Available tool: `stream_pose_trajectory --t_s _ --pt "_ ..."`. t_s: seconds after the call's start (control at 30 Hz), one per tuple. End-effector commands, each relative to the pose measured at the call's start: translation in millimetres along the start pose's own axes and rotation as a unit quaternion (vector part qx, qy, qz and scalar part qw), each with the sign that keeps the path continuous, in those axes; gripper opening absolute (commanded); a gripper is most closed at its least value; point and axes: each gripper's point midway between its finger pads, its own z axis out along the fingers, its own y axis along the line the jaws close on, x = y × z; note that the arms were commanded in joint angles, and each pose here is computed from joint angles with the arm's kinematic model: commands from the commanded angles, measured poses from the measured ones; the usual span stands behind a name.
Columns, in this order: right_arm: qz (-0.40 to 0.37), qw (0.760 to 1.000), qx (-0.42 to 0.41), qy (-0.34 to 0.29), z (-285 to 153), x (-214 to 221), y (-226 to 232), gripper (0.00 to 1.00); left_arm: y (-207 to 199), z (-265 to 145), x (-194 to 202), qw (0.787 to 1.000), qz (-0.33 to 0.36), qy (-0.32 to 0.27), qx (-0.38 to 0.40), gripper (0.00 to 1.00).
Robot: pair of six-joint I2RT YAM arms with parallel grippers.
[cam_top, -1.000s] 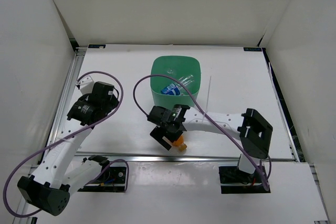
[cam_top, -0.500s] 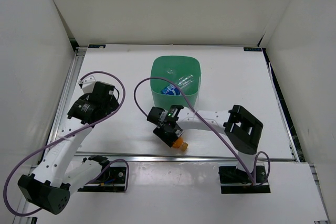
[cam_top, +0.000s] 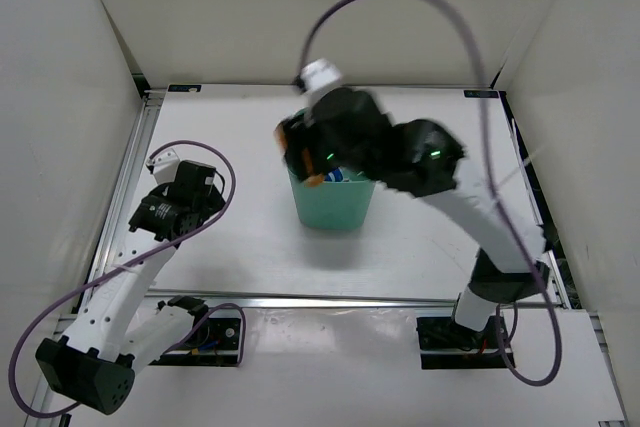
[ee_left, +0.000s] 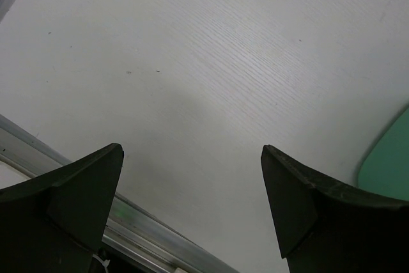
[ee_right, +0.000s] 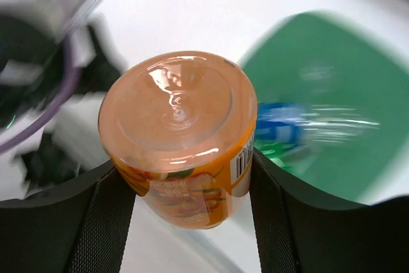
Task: Put the plastic bottles in the bin
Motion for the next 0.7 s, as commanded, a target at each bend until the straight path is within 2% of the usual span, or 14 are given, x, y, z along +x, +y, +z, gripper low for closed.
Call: stream_pose_trajectory --t_s 0.0,0.07,0.2,0.3,0.33,0.37,0.53,0.67 --pt "0.055 0.988 0.135 -0.054 -33 -27 -91 0.47 -6 2 -2 1.000 -0.016 -0.002 0.011 1.00" --pt "0.061 0.984 0.143 -0.086 -31 -41 -112 0.49 -6 2 -2 1.000 -0.009 -0.002 0.011 1.00" --pt "0.083 0.984 0.147 -0.054 -4 -30 -136 0.52 -4 3 -9 1.000 -0.009 -0.009 0.009 1.00" --pt "0.086 0.985 0.146 -0.024 22 -20 -138 0.77 -2 2 -13 1.000 -0.009 -0.012 0.007 1.00" --pt "0.087 0.985 0.145 -0.028 20 -23 -137 0.97 -2 2 -13 1.000 -0.004 -0.012 0.007 1.00" --pt "0.086 0.986 0.140 -0.021 23 -20 -135 1.00 0 3 -14 1.000 -0.007 -0.012 0.004 1.00" --pt "0.105 0.978 0.180 -0.001 20 -5 -147 1.00 4 4 -15 1.000 -0.004 -0.013 -0.003 1.00" --pt "0.151 0.965 0.212 0.005 1 2 -171 1.00 6 9 -13 1.000 -0.002 -0.012 -0.007 1.00"
